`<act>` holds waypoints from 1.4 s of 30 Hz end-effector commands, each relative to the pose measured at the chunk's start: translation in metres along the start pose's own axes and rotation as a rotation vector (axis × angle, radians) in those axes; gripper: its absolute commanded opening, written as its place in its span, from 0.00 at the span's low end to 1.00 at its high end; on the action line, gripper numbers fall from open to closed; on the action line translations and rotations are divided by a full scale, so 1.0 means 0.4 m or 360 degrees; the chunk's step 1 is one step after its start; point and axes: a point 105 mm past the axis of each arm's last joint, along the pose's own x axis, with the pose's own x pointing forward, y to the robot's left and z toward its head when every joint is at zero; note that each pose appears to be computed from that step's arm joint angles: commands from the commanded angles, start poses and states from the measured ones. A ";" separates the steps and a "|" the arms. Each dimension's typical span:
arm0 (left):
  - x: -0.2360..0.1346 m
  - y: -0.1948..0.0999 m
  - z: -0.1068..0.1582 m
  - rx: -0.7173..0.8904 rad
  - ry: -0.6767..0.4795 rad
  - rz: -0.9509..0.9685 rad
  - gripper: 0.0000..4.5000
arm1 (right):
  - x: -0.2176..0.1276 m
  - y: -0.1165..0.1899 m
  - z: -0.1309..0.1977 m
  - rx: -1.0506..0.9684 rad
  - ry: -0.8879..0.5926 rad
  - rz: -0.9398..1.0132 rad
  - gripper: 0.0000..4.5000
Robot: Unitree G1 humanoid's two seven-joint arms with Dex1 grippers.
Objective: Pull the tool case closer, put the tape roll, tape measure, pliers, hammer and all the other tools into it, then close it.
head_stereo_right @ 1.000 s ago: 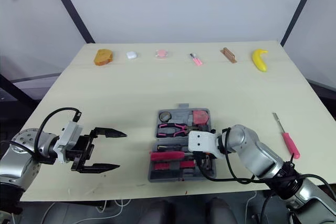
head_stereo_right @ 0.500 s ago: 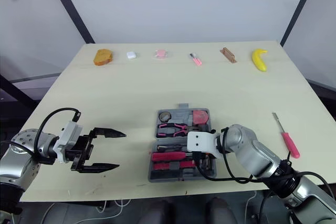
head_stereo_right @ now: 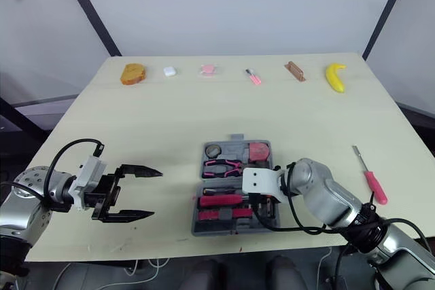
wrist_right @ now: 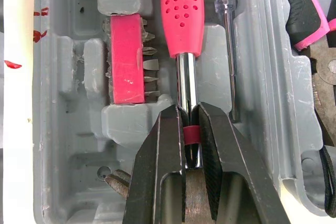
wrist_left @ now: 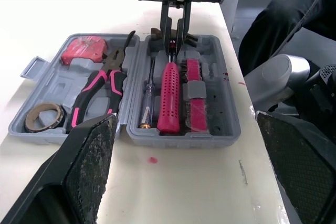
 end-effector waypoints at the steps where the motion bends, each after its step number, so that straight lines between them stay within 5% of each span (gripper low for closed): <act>1: -0.005 -0.010 0.009 0.0052 0.0010 -0.0082 1.00 | -0.004 0.002 0.046 -0.0086 -0.0072 -0.0014 0.01; 18: -0.005 -0.014 0.004 0.0047 0.0007 -0.0075 1.00 | 0.000 0.006 0.059 -0.0094 -0.0111 -0.0001 0.01; 22: -0.005 -0.013 0.003 0.0047 0.0011 -0.0075 1.00 | 0.000 0.006 0.054 -0.0092 -0.0103 -0.0012 0.32; 28: -0.006 -0.010 0.004 0.0048 0.0016 -0.0077 1.00 | -0.004 -0.005 0.066 -0.0074 -0.0155 -0.0052 0.32; 36: -0.006 -0.008 0.004 0.0049 0.0018 -0.0076 1.00 | -0.029 -0.006 0.136 0.0032 -0.0573 -0.0066 0.32; 40: -0.003 -0.008 0.004 0.0050 0.0013 -0.0078 1.00 | -0.012 0.011 0.136 0.0016 -0.0708 -0.0042 0.03; 42: -0.001 -0.008 0.005 0.0050 0.0007 -0.0082 1.00 | 0.009 0.016 0.117 0.0004 -0.0697 -0.0036 0.03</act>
